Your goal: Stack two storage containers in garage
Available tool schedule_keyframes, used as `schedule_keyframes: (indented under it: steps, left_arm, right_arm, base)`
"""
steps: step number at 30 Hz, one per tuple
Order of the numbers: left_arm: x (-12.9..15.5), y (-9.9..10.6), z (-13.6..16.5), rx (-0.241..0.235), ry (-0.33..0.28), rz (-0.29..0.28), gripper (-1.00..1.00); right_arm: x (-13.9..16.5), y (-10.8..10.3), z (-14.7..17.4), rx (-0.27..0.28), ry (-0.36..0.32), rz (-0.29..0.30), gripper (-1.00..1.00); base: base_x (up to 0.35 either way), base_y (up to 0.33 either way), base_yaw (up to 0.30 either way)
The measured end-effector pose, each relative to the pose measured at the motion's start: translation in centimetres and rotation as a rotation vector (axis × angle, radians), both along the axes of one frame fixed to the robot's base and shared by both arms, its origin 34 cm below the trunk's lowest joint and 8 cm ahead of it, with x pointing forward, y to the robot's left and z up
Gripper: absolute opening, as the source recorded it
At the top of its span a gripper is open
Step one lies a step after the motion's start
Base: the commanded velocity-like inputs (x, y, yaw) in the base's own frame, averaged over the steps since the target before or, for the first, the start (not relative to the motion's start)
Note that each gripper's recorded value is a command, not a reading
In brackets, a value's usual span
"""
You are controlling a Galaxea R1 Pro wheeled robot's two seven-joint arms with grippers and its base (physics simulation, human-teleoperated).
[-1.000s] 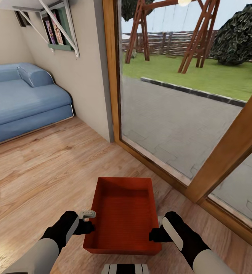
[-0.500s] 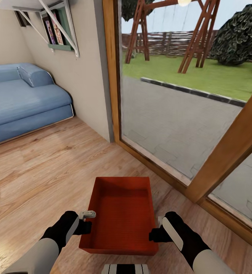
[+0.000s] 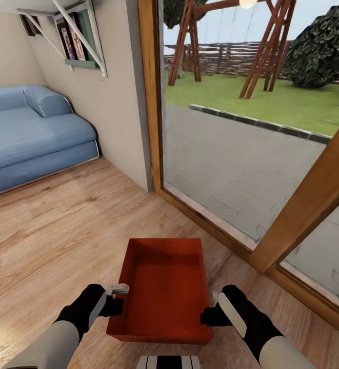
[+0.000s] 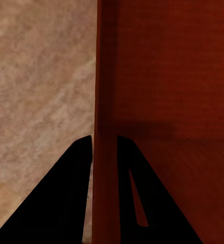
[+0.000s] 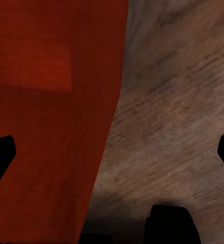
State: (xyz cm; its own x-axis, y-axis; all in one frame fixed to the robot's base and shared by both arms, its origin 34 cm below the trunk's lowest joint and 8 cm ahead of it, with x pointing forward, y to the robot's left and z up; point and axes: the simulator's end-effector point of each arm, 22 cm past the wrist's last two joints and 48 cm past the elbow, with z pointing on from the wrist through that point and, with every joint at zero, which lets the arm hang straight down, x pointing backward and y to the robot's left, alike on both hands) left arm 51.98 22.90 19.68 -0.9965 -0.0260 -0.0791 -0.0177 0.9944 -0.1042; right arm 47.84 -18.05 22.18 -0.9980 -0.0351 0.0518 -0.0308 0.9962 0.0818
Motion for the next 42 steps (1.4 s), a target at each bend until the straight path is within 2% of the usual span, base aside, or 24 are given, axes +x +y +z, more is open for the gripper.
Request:
schedule_keyframes:
  steps: [15, 16, 18, 23, 42]
  left_arm:
    - [0.0, 0.0, 0.0, -0.001, 0.000, 0.002, -1.00]
    - [0.0, 0.0, 0.0, -0.001, 0.000, 0.002, -1.00]
    - [0.0, 0.0, 0.0, -0.001, 0.000, 0.002, -1.00]
    - [0.0, 0.0, 0.0, -0.003, 0.000, 0.004, -1.00]
    - [0.0, 0.0, 0.0, -0.004, 0.000, 0.005, -1.00]
  right_arm:
    - [0.0, 0.0, 0.0, 0.000, 0.000, 0.000, 1.00]
    - [0.0, 0.0, 0.0, 0.000, 0.001, 0.000, -1.00]
    - [0.0, 0.0, 0.0, 0.000, 0.001, 0.000, -1.00]
    - [0.0, 1.1, 0.1, 0.044, 0.004, -0.030, -1.00]
    - [0.0, 1.1, 0.1, 0.045, 0.004, -0.031, -1.00]
  base:
    - [0.000, 0.000, 0.000]
    - [0.000, 0.000, 0.000]
    - [0.000, 0.000, 0.000]
    - [0.000, 0.000, 0.000]
    - [0.000, 0.000, 0.000]
